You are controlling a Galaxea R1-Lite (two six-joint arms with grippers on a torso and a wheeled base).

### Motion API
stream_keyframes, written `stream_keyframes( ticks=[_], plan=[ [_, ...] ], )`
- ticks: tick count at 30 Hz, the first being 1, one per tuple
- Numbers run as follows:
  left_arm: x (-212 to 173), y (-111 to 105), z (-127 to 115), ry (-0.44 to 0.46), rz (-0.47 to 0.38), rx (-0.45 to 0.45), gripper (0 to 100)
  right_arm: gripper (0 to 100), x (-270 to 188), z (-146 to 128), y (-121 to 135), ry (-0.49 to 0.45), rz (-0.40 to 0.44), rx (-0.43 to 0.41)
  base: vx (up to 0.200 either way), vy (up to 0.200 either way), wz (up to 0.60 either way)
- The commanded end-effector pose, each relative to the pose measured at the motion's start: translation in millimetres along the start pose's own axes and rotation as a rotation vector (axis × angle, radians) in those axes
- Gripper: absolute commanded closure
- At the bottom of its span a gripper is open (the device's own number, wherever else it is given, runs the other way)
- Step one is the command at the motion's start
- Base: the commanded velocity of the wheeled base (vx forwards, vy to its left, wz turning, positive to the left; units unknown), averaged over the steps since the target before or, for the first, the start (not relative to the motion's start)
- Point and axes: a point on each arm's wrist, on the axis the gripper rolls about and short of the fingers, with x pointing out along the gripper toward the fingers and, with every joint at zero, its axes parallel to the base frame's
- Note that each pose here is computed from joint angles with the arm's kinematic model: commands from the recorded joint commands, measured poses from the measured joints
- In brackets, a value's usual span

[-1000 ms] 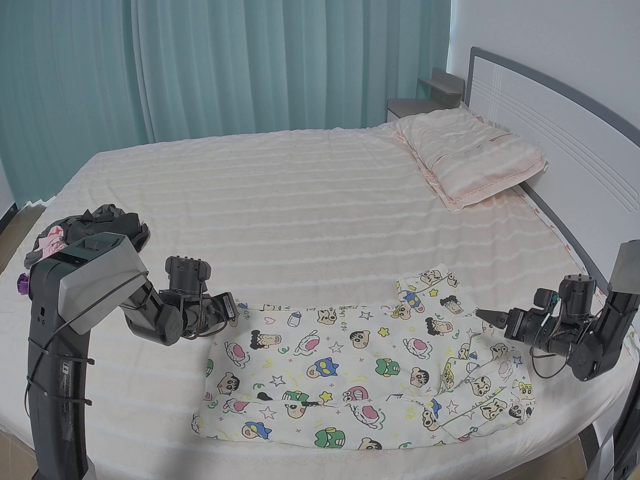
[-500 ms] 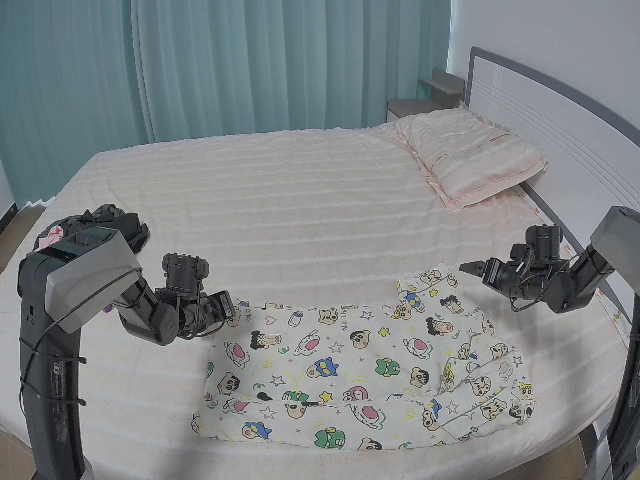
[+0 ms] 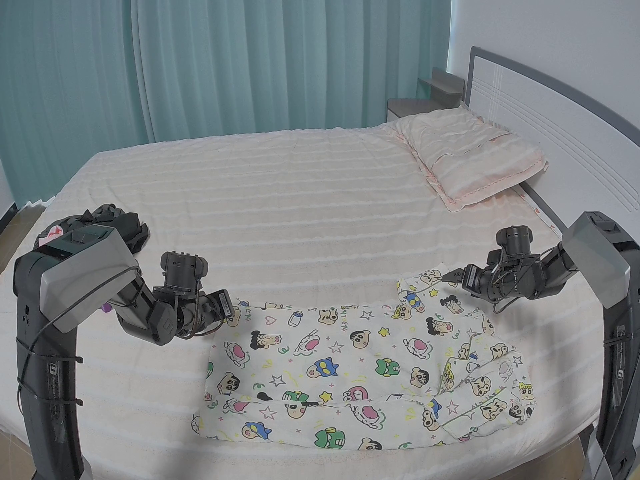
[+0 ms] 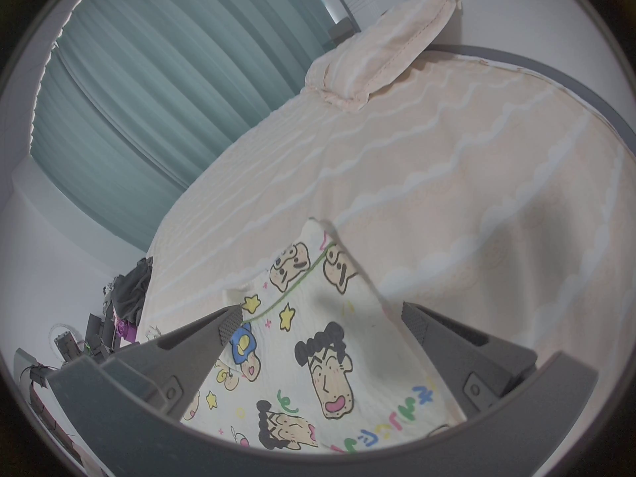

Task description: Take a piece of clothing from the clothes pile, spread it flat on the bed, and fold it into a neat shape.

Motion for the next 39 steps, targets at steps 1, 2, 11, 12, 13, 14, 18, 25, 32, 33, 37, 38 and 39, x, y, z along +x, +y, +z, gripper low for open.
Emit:
stream_keyframes(
  ticks=[1,2,11,12,13,14,18,25,32,33,37,38,39],
  plan=[
    [-0.8,2.0,0.6,0.005,-0.005,-0.004,100,0,15.1,-4.6,6.4,0.029,0.007,-0.016,0.000,0.000,0.00],
    [-0.4,2.3,0.1,0.006,-0.004,-0.004,100,0,16.8,-5.0,8.2,0.038,0.006,-0.020,0.000,0.000,0.00],
    [1.2,0.6,-2.3,0.011,-0.007,0.000,100,0,27.2,-2.8,15.6,0.077,0.001,-0.045,0.000,0.000,0.00],
    [1.6,1.4,-2.5,0.012,-0.005,-0.001,100,0,27.0,-3.0,15.5,0.086,-0.005,-0.044,0.000,0.000,0.00],
    [1.6,2.1,-2.3,0.013,-0.003,-0.002,100,0,26.4,-2.7,15.8,0.094,-0.008,-0.042,0.000,0.000,0.00],
    [1.6,2.0,-2.2,0.011,-0.004,-0.002,100,0,25.8,-3.0,15.8,0.102,-0.012,-0.041,0.000,0.000,0.00],
    [3.2,1.6,-0.6,0.009,-0.013,-0.002,100,100,22.5,-2.6,13.6,0.107,-0.017,-0.044,0.000,0.000,0.00],
    [3.0,3.7,1.3,0.057,-0.096,-0.006,100,100,14.0,-9.7,8.7,0.126,-0.017,-0.024,0.000,0.000,0.00],
    [3.9,7.6,3.6,0.059,-0.114,0.046,100,100,10.7,-15.1,10.2,0.119,-0.007,-0.028,0.000,0.000,0.00],
    [4.0,8.6,4.5,0.057,-0.114,0.062,100,100,10.7,-15.5,11.6,0.116,-0.005,-0.031,0.000,0.000,0.00],
    [11.0,11.2,0.8,0.059,-0.110,0.069,0,100,9.7,-14.1,11.7,0.110,-0.007,-0.032,0.000,0.000,0.00],
    [14.9,12.3,0.3,0.052,-0.112,0.070,0,100,9.7,-14.1,11.7,0.110,-0.007,-0.032,0.000,0.000,0.00],
    [18.0,12.6,1.2,0.041,-0.116,0.068,0,100,9.5,-13.8,11.0,0.108,-0.009,-0.032,0.000,0.000,0.00]
  ],
)
